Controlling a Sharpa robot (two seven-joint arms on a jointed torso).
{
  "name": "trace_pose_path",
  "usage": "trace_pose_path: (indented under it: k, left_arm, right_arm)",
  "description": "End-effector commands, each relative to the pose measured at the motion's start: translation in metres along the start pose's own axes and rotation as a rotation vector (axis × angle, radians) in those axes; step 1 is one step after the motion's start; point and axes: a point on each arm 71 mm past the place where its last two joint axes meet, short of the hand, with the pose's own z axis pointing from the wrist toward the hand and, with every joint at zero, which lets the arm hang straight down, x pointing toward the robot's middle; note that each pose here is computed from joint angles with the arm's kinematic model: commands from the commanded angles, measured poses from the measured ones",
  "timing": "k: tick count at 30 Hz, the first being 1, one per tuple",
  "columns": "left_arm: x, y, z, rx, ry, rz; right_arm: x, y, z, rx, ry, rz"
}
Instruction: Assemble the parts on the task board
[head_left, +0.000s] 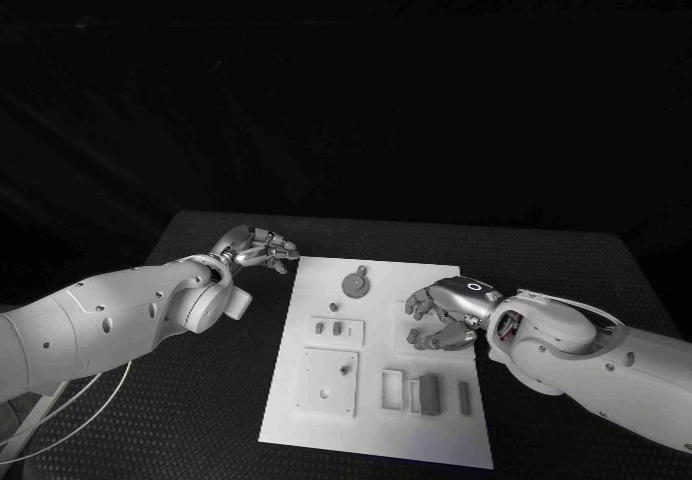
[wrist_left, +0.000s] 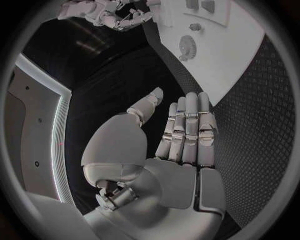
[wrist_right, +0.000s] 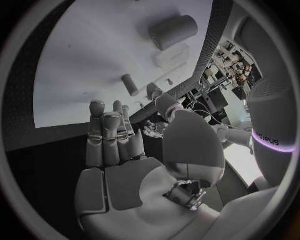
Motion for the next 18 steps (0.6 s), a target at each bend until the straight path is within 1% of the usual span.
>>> trace_pose_path:
  k: [1,5,7,12,18]
  left_arm:
    - [0.0016,-0.0012,0.0001,0.014,0.016,-0.012]
    - [0.0013,-0.001,0.0001,0.014,0.013,-0.012]
    - [0.0014,-0.001,0.0001,0.014,0.013,-0.012]
    - [0.0014,-0.0009,0.0002,0.014,0.014,-0.012]
    - [0.0012,-0.0007,0.0001,0.013,0.014,-0.012]
  right_arm:
    - [0.008,0.0,0.001,0.0,0.045,-0.067]
    - [0.014,0.003,0.002,-0.011,0.05,-0.065]
    - [0.016,0.005,0.003,-0.019,0.043,-0.063]
    - [0.017,0.008,0.005,-0.028,0.029,-0.058]
    - [0.019,0.008,0.006,-0.026,0.037,-0.066]
